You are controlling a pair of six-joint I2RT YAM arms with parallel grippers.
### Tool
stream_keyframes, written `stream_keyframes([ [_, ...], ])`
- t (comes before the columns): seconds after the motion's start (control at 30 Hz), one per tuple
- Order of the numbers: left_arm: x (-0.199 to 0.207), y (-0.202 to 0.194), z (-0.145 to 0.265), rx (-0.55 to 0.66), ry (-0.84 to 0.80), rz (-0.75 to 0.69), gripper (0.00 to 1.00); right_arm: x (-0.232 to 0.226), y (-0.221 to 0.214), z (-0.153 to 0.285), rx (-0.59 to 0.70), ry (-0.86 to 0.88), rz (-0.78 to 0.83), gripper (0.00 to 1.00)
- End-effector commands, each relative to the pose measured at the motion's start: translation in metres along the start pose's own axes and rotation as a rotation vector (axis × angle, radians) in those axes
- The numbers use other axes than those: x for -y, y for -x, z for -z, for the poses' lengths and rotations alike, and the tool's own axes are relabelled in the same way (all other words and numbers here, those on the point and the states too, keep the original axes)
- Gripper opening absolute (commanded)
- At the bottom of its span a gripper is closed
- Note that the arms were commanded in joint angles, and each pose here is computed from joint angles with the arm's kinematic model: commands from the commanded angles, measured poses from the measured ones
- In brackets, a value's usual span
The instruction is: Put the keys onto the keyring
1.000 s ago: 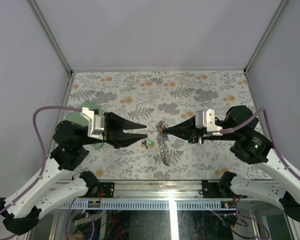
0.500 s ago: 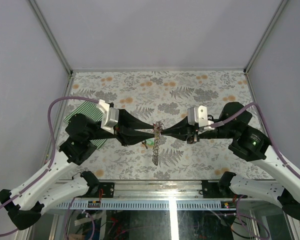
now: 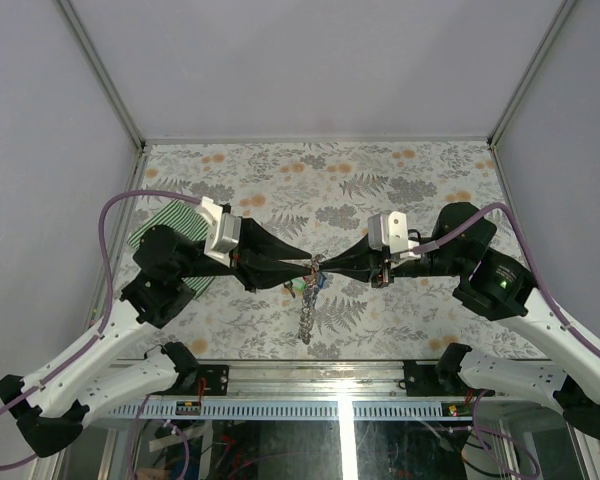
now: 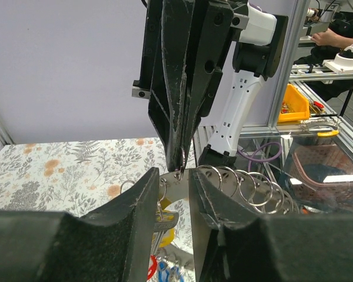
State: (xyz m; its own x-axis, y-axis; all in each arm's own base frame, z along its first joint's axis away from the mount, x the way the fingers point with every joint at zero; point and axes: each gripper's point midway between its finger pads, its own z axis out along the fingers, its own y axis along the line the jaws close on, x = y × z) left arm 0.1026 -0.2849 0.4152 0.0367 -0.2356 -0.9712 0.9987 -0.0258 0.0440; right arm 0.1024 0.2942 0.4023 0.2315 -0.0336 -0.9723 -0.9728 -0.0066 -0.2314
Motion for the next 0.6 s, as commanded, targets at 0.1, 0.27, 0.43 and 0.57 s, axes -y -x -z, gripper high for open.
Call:
stream_keyframes([
  [0.1,0.0050,0.0213,-0.0054,0.053,-0.031,-0.046,0.25,0.0031,0.0427,0.0025,0.115,0.000,0.093,0.00],
  [0.27,0.0043,0.0204,-0.0070,0.052,-0.034,-0.045,0.24,0.0021,0.0423,0.0027,0.115,0.004,0.092,0.00],
  [0.43,0.0039,0.0197,-0.0095,0.049,-0.041,-0.044,0.22,0.0015,0.0403,0.0020,0.112,0.007,0.089,0.00],
  [0.57,0.0035,0.0199,-0.0106,0.049,-0.042,-0.046,0.22,0.0019,0.0391,0.0013,0.109,0.008,0.089,0.00],
])
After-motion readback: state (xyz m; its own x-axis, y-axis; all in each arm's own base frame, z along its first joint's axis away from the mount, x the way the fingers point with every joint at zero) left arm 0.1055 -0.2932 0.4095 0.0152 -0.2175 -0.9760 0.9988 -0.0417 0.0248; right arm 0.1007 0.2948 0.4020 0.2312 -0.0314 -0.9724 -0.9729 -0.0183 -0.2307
